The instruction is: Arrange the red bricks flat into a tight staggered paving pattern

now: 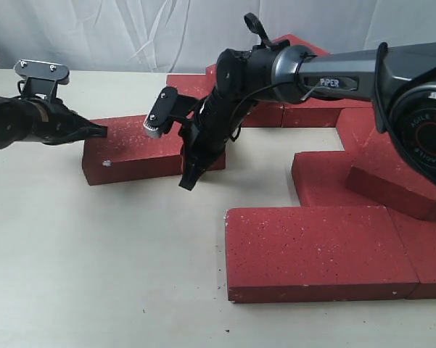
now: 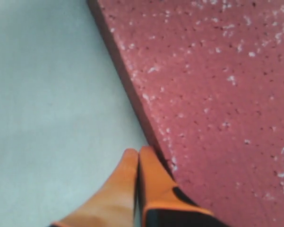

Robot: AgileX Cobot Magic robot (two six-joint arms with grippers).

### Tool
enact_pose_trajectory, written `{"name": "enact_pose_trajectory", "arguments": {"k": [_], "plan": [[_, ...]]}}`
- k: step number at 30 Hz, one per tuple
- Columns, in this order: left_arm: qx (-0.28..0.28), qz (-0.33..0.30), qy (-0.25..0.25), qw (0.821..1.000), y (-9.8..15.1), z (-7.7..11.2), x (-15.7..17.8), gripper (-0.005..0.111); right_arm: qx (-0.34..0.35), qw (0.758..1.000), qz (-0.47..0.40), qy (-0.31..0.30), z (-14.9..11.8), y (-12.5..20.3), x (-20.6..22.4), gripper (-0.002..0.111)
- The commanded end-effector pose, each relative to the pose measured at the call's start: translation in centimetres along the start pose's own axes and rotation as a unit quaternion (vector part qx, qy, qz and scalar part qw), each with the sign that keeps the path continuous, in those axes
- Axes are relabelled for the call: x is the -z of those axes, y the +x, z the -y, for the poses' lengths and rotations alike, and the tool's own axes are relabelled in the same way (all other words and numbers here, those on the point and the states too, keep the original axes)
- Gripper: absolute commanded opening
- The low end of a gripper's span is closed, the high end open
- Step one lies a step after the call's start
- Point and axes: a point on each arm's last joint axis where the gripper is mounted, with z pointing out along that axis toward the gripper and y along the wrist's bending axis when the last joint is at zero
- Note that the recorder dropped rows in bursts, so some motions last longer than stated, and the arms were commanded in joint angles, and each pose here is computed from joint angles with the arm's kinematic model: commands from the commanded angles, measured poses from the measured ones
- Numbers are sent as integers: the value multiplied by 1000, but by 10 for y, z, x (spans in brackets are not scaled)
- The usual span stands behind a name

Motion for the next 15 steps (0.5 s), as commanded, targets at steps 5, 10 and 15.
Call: {"name": "enact_pose_trajectory", "arguments": {"k": [5,10,15], "plan": [[6,19,8,1000,-5,3,0,0,-42,998,25,38,9,-1,-3,1],[9,8,-16,1000,-12,-11,14,0,-42,998,18,30,8,0,-3,1],[12,-20,-40,999,-11,-25,23,0,-41,999,8,17,5,1,-2,1]]}}
